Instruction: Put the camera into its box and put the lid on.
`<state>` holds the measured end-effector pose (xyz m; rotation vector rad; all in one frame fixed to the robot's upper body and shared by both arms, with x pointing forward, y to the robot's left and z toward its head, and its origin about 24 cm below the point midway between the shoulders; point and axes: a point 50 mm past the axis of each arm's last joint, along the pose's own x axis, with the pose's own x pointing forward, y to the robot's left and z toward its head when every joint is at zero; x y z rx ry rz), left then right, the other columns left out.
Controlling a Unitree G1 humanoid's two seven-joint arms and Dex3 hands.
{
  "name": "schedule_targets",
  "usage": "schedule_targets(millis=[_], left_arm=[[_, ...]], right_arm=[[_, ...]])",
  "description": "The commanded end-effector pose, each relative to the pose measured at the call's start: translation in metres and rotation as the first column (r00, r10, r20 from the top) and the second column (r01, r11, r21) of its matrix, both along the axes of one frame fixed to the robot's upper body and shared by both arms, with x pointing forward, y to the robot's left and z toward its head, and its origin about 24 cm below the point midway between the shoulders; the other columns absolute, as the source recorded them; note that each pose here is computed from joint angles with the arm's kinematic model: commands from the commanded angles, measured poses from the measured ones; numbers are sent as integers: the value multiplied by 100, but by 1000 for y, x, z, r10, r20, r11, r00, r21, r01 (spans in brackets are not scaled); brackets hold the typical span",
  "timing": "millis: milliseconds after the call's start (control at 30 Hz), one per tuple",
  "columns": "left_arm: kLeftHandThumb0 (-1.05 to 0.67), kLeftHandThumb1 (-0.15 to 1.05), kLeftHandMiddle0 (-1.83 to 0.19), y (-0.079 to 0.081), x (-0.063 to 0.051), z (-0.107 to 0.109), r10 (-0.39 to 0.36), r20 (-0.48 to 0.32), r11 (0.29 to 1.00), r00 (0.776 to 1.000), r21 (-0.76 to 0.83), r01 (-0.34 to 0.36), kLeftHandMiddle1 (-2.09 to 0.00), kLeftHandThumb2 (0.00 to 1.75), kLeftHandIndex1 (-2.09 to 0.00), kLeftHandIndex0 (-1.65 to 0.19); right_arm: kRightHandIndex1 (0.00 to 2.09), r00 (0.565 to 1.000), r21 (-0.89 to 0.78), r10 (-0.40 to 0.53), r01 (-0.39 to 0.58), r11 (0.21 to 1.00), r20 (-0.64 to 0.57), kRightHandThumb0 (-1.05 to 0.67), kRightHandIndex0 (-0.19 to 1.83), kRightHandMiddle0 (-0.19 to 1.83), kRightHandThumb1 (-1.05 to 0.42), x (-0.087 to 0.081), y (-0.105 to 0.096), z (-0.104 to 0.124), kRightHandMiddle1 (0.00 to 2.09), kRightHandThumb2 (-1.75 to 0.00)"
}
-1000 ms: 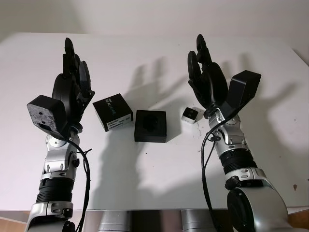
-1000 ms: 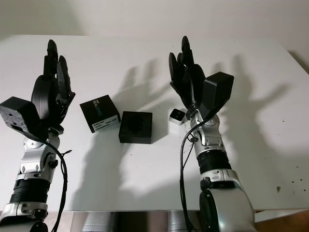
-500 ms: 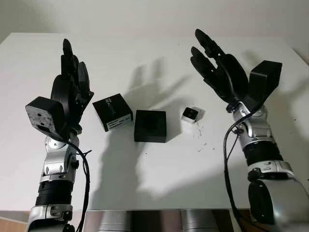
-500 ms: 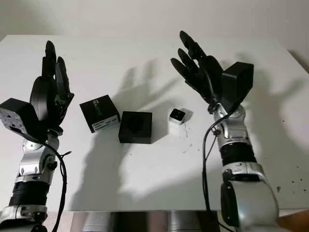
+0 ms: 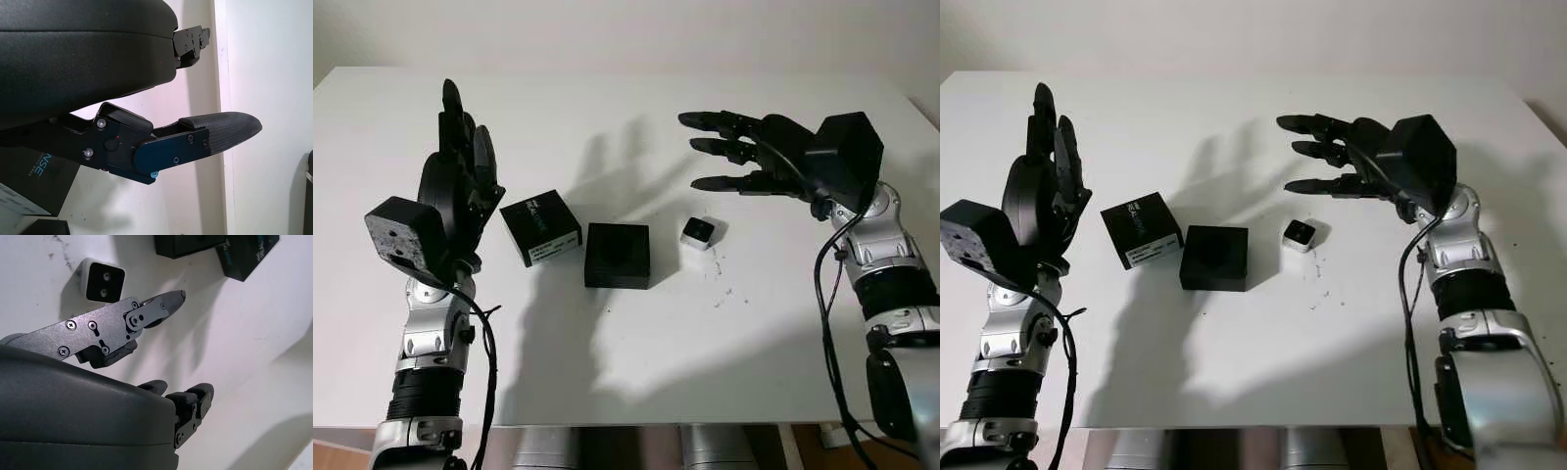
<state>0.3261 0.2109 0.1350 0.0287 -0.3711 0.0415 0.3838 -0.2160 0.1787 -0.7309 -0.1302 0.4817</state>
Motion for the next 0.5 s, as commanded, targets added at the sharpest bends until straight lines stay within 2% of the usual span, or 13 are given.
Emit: schedule_targets(millis=[0, 133, 233, 467], left_arm=[[-79, 105, 19, 0, -2, 0, -5, 2, 1000, 1000, 15, 5, 0, 67, 0, 19], [-79, 105, 19, 1, -2, 1, -14, 6, 1000, 1000, 26, 14, 0, 67, 0, 19], [-79, 105, 19, 1, -1, 1, -15, 7, 999, 1000, 30, 15, 0, 67, 0, 19], [-78, 105, 19, -1, 0, 1, -20, -7, 999, 1000, 35, 20, 0, 68, 0, 19]], right_arm=[[21, 999, -68, 20, -18, 998, 31, -27, 40, 37, -84, 1, 0, 11, 24, -4], [21, 995, -237, 61, -40, 971, 82, -29, 44, 41, -82, 0, 3, 12, 22, -5], [16, 988, -398, 104, -51, 916, 111, -35, 43, 43, -81, 0, 6, 11, 16, -5], [11, 978, -508, 183, -108, 855, 101, -27, 40, 44, -82, -3, 10, 8, 9, -6]])
